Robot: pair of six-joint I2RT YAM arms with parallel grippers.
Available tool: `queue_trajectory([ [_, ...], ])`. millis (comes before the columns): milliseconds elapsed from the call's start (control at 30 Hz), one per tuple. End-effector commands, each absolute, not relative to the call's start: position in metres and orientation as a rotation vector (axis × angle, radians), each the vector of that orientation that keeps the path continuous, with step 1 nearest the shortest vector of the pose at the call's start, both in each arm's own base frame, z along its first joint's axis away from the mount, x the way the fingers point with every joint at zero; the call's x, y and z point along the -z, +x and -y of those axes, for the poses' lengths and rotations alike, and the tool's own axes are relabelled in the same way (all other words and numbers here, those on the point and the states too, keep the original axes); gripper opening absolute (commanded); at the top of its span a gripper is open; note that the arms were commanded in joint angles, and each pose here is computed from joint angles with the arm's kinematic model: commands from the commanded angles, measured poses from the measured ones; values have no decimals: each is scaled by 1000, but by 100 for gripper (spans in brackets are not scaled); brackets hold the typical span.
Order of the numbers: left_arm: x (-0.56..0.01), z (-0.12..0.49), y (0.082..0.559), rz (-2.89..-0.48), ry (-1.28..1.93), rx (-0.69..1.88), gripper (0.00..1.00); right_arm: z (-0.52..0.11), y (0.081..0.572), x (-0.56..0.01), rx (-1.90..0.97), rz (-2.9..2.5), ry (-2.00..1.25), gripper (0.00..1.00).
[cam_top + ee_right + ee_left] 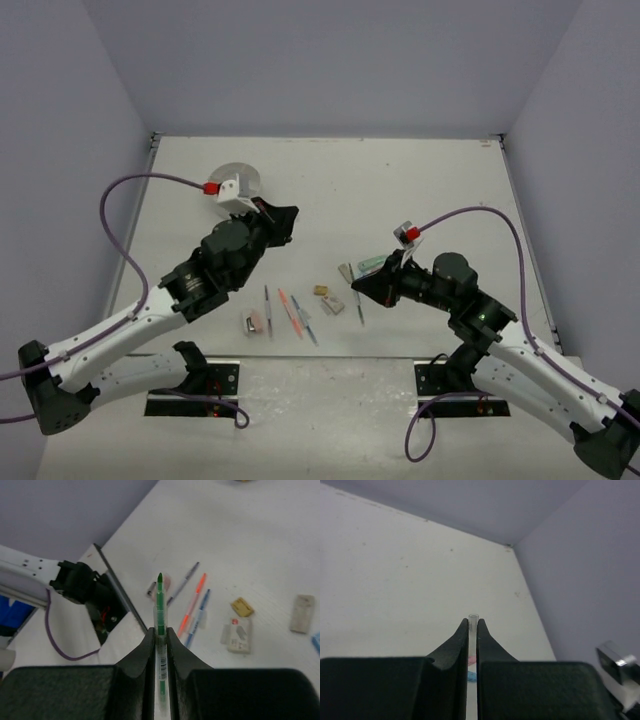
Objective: Sort the stationery into containers
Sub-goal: Pick up the pen cap from the center of the board.
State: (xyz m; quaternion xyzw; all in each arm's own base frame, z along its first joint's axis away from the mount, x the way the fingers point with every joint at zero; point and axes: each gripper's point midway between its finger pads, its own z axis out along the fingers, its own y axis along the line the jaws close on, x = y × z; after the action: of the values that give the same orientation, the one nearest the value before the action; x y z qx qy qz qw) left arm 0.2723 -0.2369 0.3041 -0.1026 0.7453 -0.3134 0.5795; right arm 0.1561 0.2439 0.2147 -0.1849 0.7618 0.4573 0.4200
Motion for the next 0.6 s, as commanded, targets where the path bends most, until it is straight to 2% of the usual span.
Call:
queue_trajectory([
  [0,-368,236,241,-1470,-174,1027,0,-279,121,-288,-1541,-1564,-638,0],
  [233,-389,228,202,-1269,-94,1242,0,-310,110,-304,-1656,-1534,-750,0],
  [567,-385,235,187,-1254,-43,1337,0,-326,120,-320,-1631,-1492,-732,0],
])
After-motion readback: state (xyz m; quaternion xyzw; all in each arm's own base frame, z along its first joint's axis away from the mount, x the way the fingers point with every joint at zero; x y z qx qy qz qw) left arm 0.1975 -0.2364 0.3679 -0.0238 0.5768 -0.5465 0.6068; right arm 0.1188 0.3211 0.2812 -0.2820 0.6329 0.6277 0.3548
